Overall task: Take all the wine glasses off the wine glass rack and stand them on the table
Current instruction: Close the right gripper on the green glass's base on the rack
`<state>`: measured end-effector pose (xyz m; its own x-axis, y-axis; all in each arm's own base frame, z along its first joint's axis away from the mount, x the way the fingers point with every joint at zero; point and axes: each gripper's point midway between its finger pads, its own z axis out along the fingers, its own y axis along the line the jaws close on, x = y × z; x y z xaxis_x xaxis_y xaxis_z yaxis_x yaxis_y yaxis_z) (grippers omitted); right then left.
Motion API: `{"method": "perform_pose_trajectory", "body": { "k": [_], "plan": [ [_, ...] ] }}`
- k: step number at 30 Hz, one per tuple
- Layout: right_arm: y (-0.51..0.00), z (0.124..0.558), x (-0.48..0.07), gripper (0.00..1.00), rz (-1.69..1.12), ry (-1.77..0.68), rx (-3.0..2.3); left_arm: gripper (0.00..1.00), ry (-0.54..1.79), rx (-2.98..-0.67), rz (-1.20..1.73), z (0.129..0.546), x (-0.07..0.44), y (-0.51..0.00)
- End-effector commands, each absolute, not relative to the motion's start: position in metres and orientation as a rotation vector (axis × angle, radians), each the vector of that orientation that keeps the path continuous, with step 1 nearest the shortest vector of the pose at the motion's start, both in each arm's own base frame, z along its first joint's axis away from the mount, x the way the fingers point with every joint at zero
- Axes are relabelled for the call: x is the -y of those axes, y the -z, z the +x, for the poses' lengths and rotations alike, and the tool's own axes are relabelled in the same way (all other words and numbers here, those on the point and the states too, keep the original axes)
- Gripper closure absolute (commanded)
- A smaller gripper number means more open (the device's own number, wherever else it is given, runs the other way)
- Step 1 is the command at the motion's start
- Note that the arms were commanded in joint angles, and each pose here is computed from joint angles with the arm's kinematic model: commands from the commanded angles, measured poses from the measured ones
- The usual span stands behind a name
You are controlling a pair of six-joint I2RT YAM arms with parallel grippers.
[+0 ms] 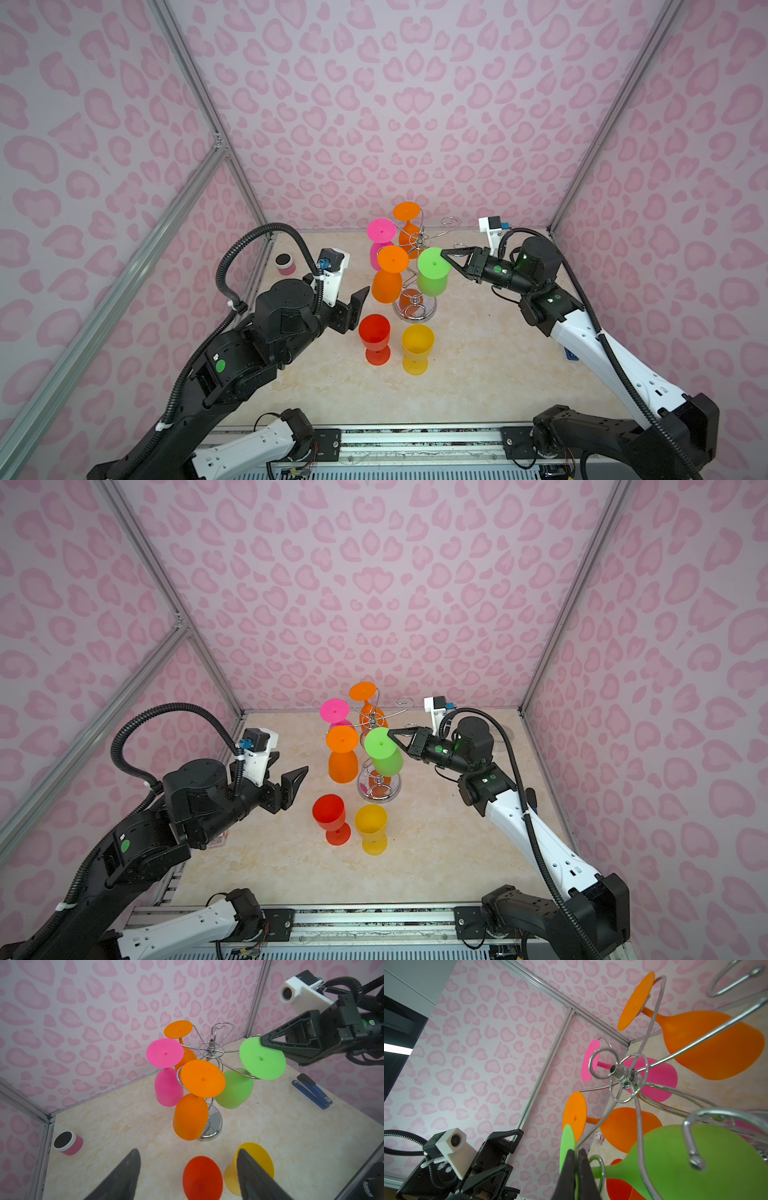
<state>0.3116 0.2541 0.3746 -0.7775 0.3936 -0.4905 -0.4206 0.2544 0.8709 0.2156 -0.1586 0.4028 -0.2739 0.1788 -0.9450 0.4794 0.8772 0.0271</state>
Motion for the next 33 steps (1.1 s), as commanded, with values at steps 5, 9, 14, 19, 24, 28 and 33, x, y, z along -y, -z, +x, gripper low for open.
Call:
{"method": "perform_pose_trajectory", "body": {
  "k": [5, 9, 14, 19, 24, 28, 33],
  "plan": [
    [-0.386, 0.307, -0.252, 1.0, -0.055, -1.62, -1.833, 0.25, 0.328, -1.814, 0.485, 0.217, 0.161, -0.412],
    [-0.387, 0.304, -0.252, 1.0, -0.062, -1.62, -1.836, 0.25, 0.321, -1.811, 0.491, 0.219, 0.162, -0.413],
    [-0.384, 0.301, -0.251, 1.0, -0.066, -1.613, -1.856, 0.25, 0.317, -1.809, 0.499, 0.22, 0.163, -0.413],
    [-0.382, 0.297, -0.252, 1.0, -0.078, -1.618, -1.868, 0.25, 0.317, -1.81, 0.505, 0.221, 0.165, -0.412],
    [-0.384, 0.293, -0.257, 1.0, -0.096, -1.629, -1.868, 0.25, 0.316, -1.815, 0.501, 0.222, 0.165, -0.409],
    [-0.384, 0.291, -0.264, 1.0, -0.112, -1.639, -1.873, 0.25, 0.315, -1.812, 0.496, 0.223, 0.165, -0.409],
    [-0.385, 0.292, -0.271, 1.0, -0.127, -1.65, -1.87, 0.25, 0.32, -1.807, 0.493, 0.223, 0.164, -0.41]
  ]
}}
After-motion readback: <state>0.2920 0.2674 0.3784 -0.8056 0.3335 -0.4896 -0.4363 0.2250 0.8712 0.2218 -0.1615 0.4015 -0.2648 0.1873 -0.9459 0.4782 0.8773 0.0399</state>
